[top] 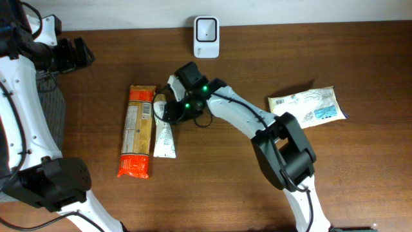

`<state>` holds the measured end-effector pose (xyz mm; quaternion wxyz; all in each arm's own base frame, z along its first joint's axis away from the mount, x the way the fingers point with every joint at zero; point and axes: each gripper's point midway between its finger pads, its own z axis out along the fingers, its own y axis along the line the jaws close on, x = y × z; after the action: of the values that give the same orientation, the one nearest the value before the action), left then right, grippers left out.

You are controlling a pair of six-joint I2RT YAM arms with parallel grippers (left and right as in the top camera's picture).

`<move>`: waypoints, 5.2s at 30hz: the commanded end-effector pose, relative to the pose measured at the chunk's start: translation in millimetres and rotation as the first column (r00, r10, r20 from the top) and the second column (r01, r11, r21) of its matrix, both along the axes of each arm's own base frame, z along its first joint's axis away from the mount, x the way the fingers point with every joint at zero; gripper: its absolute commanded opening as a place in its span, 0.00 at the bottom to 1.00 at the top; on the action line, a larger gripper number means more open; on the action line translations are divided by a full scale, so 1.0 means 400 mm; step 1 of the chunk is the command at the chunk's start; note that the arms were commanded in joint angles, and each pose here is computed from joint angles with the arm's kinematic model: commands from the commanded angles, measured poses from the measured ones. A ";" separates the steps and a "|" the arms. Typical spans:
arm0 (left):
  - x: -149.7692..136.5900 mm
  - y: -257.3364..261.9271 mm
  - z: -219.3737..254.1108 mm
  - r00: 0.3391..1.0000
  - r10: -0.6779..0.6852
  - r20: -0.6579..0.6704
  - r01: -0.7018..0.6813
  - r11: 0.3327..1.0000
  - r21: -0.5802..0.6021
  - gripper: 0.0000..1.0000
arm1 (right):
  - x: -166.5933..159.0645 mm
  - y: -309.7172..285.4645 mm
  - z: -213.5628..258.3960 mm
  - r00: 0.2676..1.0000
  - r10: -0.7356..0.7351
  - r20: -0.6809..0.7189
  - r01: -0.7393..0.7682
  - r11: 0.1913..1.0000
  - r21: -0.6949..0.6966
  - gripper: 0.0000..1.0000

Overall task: Scan the item barcode
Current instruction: 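Reach the right gripper to the tan bottle-shaped package and grasp it, then lift the tan package and raise it toward the scanner, then hold the tan package in front of the scanner, then carry the tan package right and set it beside the white bag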

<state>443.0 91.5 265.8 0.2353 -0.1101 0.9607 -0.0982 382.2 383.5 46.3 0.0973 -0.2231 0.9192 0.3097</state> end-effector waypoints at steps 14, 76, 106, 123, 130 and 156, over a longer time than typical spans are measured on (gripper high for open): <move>-0.003 0.001 0.016 1.000 0.003 0.015 -0.003 1.000 0.000 0.99 | -0.054 0.051 -0.133 0.999 -0.034 0.031 0.038 0.989 -0.140 0.45; -0.003 0.001 0.016 1.000 0.003 0.015 -0.003 1.000 0.000 0.99 | -0.035 -0.289 0.037 0.981 0.115 -0.157 -0.083 0.978 0.193 0.04; -0.003 0.001 0.016 1.000 0.003 0.015 -0.003 1.000 0.000 0.99 | 0.366 -0.513 0.573 0.616 0.105 0.781 0.538 0.668 -0.514 0.04; -0.003 0.001 0.016 1.000 0.003 0.015 -0.003 1.000 0.000 0.99 | 0.642 -0.499 0.205 0.538 0.580 0.611 0.503 0.361 -0.786 0.04; -0.003 0.001 0.016 1.000 0.003 0.015 -0.003 1.000 0.000 0.99 | 0.635 -0.519 0.214 0.559 0.570 0.602 0.530 0.313 -0.788 0.04; -0.003 0.000 0.016 1.000 0.003 0.015 -0.003 1.000 0.000 0.99 | -0.066 -0.591 0.162 0.925 -0.370 -0.086 0.261 0.784 -0.563 0.04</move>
<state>442.8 91.5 265.7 0.2349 -0.1104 0.9607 -0.0981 370.0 154.9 141.2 0.0320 -0.0833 0.9953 0.0366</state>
